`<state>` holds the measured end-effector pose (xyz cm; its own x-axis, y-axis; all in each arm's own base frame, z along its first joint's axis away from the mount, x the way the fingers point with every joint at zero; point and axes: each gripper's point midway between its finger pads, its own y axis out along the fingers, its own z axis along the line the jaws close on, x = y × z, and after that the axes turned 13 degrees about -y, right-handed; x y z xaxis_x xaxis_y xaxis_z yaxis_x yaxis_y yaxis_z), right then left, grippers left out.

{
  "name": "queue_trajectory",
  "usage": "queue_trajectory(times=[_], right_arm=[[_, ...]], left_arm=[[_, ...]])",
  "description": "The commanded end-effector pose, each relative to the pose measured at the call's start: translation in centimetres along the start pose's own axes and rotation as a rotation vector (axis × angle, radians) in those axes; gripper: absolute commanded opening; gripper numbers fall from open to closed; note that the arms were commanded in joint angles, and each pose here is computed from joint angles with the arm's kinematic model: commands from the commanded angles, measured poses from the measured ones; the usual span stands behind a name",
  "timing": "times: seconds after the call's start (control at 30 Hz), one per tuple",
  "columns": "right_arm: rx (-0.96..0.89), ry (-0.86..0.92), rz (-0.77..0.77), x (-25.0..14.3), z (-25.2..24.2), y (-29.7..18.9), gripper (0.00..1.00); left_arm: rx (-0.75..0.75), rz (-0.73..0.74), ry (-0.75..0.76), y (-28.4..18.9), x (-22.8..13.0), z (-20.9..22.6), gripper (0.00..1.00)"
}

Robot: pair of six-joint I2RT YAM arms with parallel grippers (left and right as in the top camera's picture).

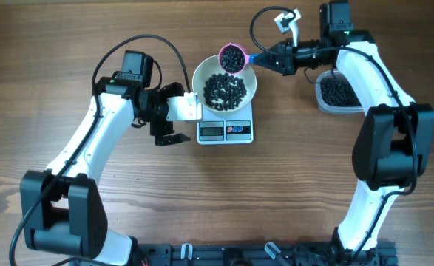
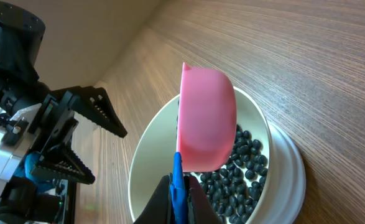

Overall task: Scoop item into bowl and weigh 150g on scale
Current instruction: 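Tip the scoop to pour beans into the white bowl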

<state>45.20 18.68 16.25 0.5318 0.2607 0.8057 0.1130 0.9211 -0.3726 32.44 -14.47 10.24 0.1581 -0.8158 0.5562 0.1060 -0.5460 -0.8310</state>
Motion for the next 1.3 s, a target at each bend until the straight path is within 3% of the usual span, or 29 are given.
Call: queue_trajectory(times=[0.0, 0.43, 0.57, 0.87, 1.1, 1.27], right_arm=[[0.004, 0.02, -0.027, 1.3, 0.7, -0.7, 0.04], [-0.165, -0.393, 0.049, 4.7, 4.1, -3.8, 0.04], [-0.159, -0.445, 0.064, 4.7, 4.6, -3.4, 0.04], [-0.237, -0.783, 0.251, 3.3, 3.3, -1.7, 0.04], [-0.238, -0.957, 0.264, 4.0, 3.3, -1.7, 0.04], [-0.291, -1.054, 0.223, 6.5, 4.2, -2.6, 0.04]], left_arm=[[-0.025, -0.014, -0.018, 0.5, 0.0, -0.4, 1.0], [-0.025, -0.014, -0.018, 0.5, 0.0, -0.4, 1.0], [-0.025, -0.014, -0.018, 0.4, 0.0, -0.4, 1.0], [-0.025, -0.014, -0.018, 0.5, 0.0, -0.4, 1.0], [-0.025, -0.014, -0.018, 0.4, 0.0, -0.4, 1.0], [-0.025, -0.014, -0.018, 0.5, 0.0, -0.4, 1.0]])
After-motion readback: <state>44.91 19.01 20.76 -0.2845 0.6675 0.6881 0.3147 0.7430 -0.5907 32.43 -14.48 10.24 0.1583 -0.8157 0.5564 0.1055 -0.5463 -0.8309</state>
